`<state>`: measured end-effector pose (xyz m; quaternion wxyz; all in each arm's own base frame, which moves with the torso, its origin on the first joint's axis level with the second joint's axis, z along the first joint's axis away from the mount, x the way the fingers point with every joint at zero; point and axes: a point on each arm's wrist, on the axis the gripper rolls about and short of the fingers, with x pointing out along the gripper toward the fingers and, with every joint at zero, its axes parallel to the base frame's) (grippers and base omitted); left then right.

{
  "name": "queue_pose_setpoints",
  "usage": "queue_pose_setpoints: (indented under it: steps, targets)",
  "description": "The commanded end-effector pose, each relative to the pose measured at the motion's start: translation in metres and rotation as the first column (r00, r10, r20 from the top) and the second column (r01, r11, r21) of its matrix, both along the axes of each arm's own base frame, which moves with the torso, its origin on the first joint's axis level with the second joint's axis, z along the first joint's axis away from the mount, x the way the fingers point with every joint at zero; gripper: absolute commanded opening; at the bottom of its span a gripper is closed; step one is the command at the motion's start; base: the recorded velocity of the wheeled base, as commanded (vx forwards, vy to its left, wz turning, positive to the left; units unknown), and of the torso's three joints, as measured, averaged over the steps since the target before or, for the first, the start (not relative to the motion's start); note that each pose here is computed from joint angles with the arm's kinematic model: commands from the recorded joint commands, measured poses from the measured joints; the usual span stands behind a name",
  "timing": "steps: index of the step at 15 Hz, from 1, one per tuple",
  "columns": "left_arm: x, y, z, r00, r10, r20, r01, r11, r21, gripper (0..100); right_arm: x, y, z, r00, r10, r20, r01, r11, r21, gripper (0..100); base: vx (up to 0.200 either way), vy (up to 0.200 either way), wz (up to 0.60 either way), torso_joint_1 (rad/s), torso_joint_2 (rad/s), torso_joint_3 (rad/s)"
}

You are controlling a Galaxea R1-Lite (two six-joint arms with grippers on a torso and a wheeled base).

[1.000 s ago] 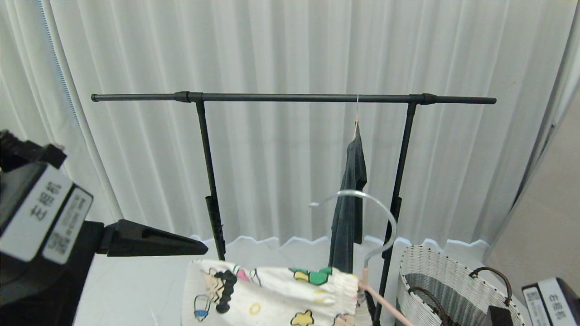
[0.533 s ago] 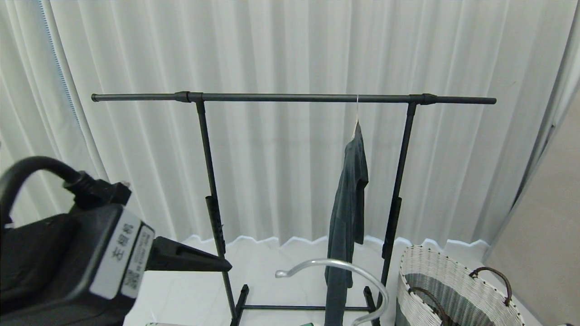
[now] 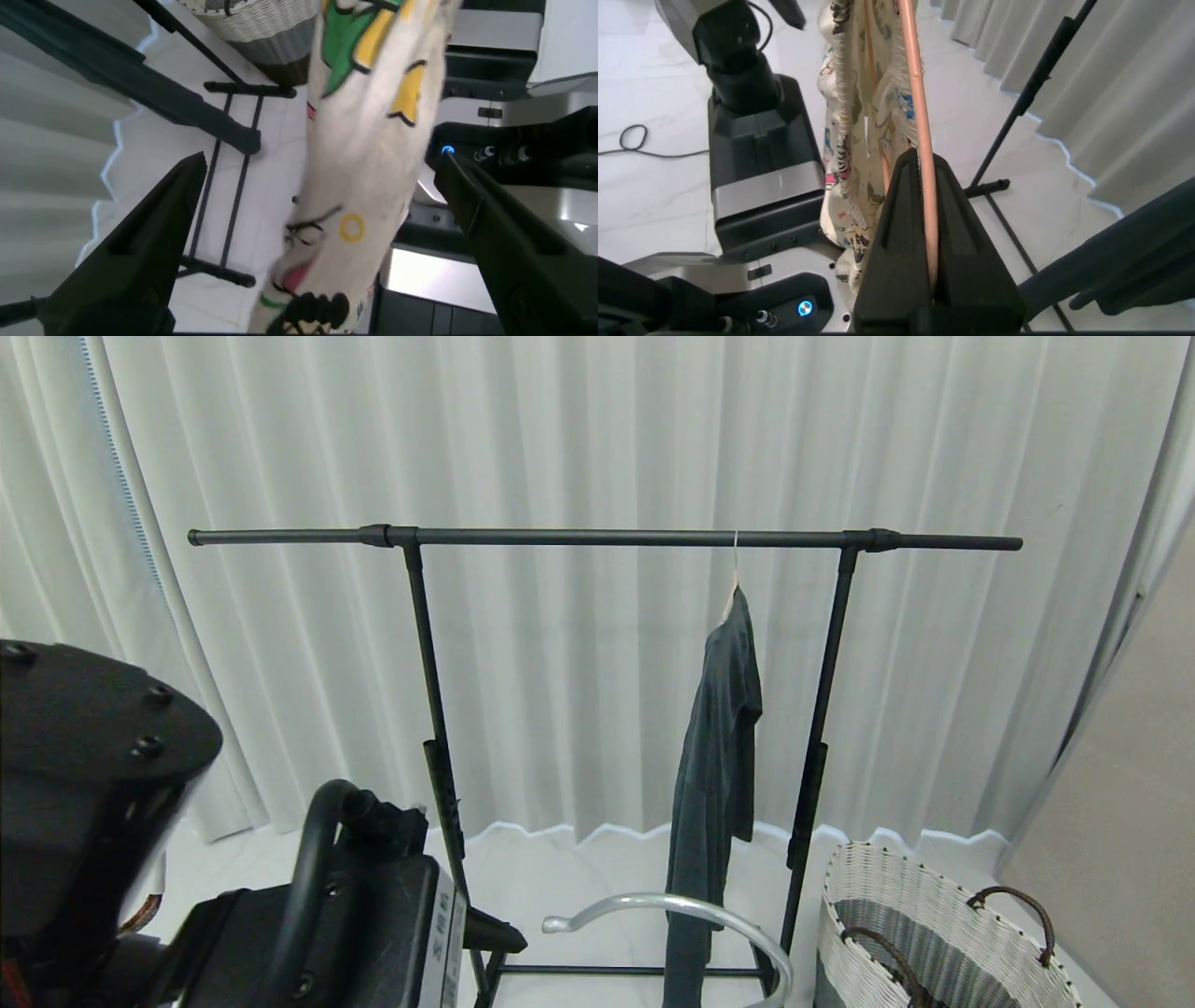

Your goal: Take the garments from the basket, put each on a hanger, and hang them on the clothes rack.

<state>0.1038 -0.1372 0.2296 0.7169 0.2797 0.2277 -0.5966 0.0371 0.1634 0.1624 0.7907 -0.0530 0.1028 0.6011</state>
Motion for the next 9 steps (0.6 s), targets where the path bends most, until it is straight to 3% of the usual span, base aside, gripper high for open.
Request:
queue_pose_setpoints:
  steps: [1,8,9]
  targets:
    - [0.0033,-0.0043,-0.0031,1.0,-0.001,-0.008,0.001,1.0,0.01,100,-0.0005,0.0007,0.0001,1.0,0.004,0.0,-0.004,1.0,0.0,0,0.0,0.0,0.0,0.0,0.0,0.0]
    - [0.0032,-0.0113,-0.0077,1.0,-0.021,-0.012,0.021,1.0,0.009,100,-0.0003,0.0017,0.0016,1.0,0.003,0.001,-0.003,1.0,0.006,0,0.0,0.0,0.0,0.0,0.0,0.0]
    - [0.003,-0.0115,-0.0077,1.0,-0.023,-0.012,0.023,1.0,0.009,0,-0.0003,0.0017,0.0016,1.0,0.003,0.001,-0.003,1.0,0.006,0,0.0,0.0,0.0,0.0,0.0,0.0]
